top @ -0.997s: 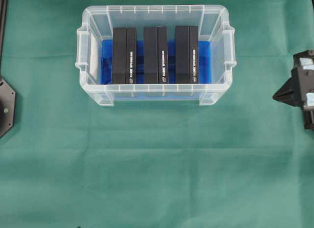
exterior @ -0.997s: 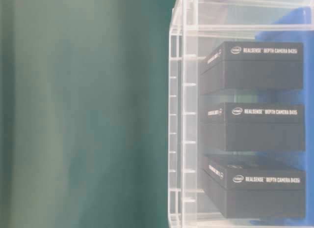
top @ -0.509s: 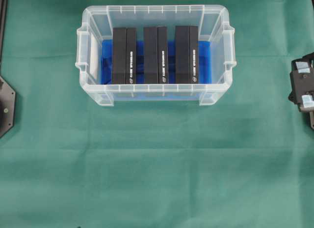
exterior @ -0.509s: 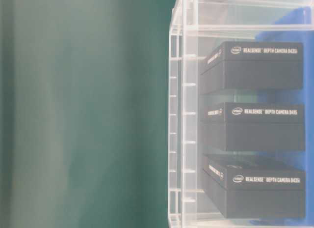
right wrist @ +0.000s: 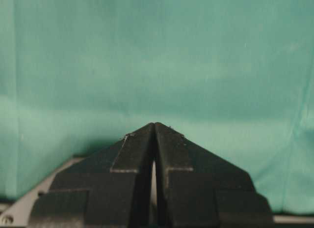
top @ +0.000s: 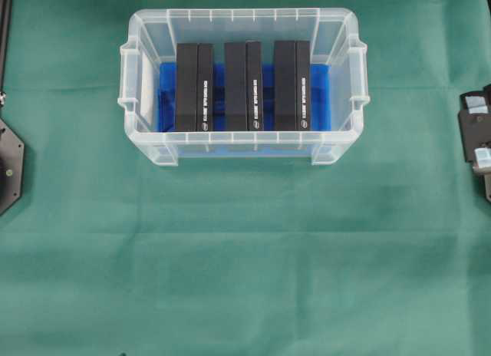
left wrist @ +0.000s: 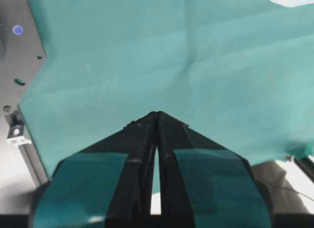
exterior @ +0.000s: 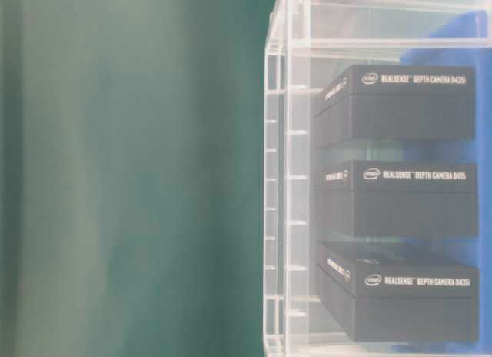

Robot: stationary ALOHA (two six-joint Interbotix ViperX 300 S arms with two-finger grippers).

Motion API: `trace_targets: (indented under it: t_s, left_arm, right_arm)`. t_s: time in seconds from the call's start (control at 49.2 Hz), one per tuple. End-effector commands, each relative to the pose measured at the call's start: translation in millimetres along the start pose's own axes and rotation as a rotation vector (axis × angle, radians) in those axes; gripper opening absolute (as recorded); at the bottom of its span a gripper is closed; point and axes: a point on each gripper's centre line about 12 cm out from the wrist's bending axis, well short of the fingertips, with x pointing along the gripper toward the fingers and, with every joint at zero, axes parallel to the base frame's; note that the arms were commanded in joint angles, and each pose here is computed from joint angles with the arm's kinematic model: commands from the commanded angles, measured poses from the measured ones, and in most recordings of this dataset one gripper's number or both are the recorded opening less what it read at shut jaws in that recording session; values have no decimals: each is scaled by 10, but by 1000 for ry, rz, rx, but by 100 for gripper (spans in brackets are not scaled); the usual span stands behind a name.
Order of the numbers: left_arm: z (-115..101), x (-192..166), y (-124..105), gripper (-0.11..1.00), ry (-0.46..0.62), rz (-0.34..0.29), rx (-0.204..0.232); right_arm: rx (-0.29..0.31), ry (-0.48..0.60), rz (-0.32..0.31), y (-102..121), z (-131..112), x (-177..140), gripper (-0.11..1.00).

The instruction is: Take the box out of the case with the left arm.

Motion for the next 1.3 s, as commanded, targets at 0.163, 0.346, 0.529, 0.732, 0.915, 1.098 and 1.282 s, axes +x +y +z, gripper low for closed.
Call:
trace_targets:
  t_s: [0.163,0.346,0.529,0.732,0.915,1.098,1.282]
  left_arm:
    - [177,-59,-16,1,-42,-7,-49]
    - [391,-22,-15,1,-77,31,-32]
    - [583,15,34,1,-82,112,-49]
    - [675,14,67,1,-85,128,-41]
    - [699,18,75,1,-87,132,-51]
    - [696,16,79,1,-89,129,-57]
    - [802,-2,17,1,-166,40,-38]
  right_arm:
    - [8,20,0,-10,-67,-169,1]
    - [11,31,-2,-21,-162,-274,1]
    - [14,38,-3,-31,-246,-376,1]
    - [16,58,-5,-38,-321,-441,1]
    - [16,83,-6,-40,-352,-450,1]
    - [16,83,-6,-40,-352,-450,1]
    - [16,83,-6,-40,-352,-450,1]
